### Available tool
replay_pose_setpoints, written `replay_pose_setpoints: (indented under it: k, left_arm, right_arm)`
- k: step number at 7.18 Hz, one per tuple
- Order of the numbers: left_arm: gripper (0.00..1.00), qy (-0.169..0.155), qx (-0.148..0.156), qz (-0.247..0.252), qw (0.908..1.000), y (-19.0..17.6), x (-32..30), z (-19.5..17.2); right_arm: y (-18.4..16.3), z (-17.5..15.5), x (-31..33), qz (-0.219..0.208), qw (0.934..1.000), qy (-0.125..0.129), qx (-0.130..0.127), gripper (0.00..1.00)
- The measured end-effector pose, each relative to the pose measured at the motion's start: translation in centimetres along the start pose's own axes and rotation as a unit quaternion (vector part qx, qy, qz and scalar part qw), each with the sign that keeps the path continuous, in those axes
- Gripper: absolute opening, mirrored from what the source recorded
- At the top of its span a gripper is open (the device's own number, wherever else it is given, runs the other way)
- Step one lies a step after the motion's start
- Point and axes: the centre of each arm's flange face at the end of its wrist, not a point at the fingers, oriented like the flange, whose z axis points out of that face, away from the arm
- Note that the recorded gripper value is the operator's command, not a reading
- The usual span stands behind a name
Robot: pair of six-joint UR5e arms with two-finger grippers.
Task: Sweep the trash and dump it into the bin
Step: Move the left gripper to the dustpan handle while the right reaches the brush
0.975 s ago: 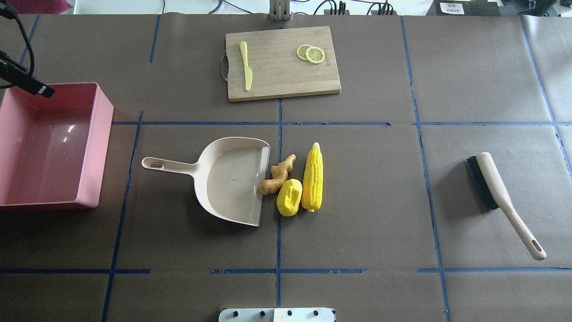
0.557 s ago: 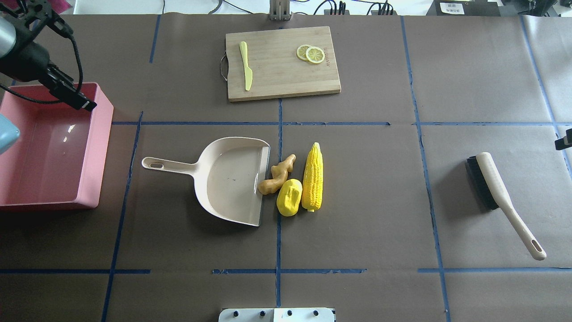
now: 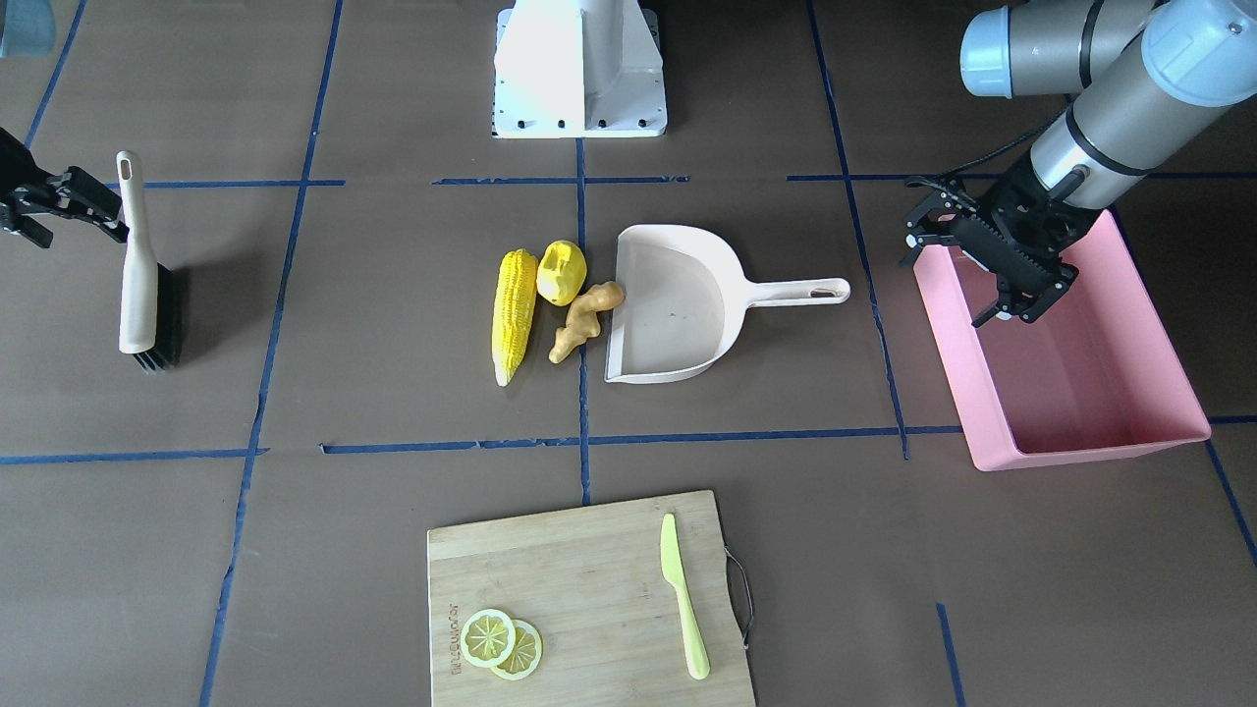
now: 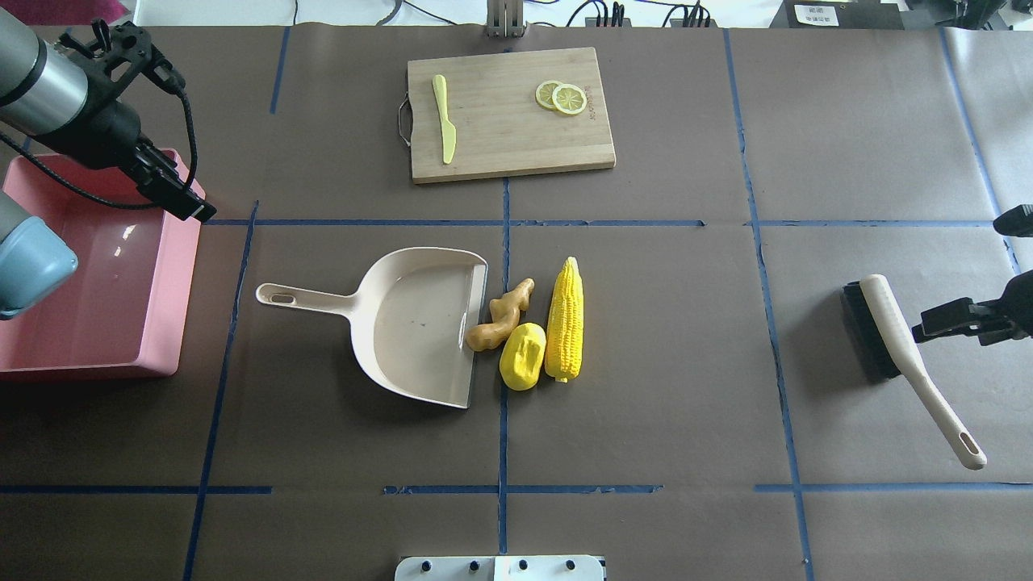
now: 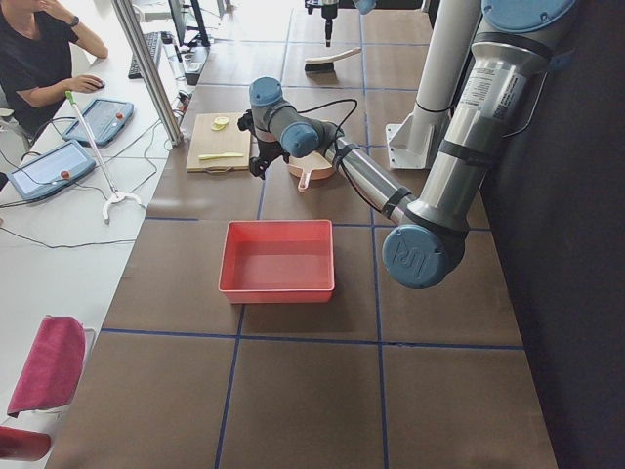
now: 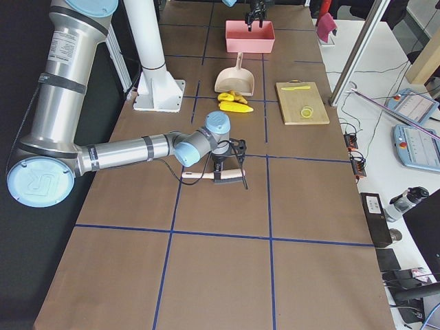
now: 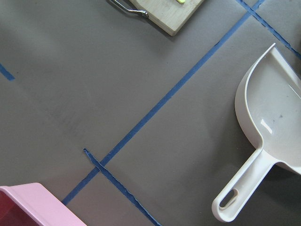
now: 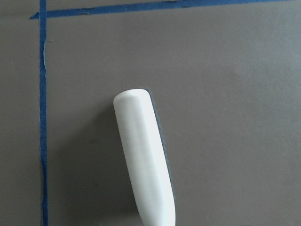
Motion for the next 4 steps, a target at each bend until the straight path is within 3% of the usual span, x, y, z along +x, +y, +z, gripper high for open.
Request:
replay_pose_setpoints:
  k: [4]
  left_arm:
    - [1.00,0.007,-0.015,-0.001,0.9999,0.2,0.2,1.8]
  right_arm:
    - [2.4,4.3,-0.6,-0.004,0.9987,0.024,-0.044,0.99]
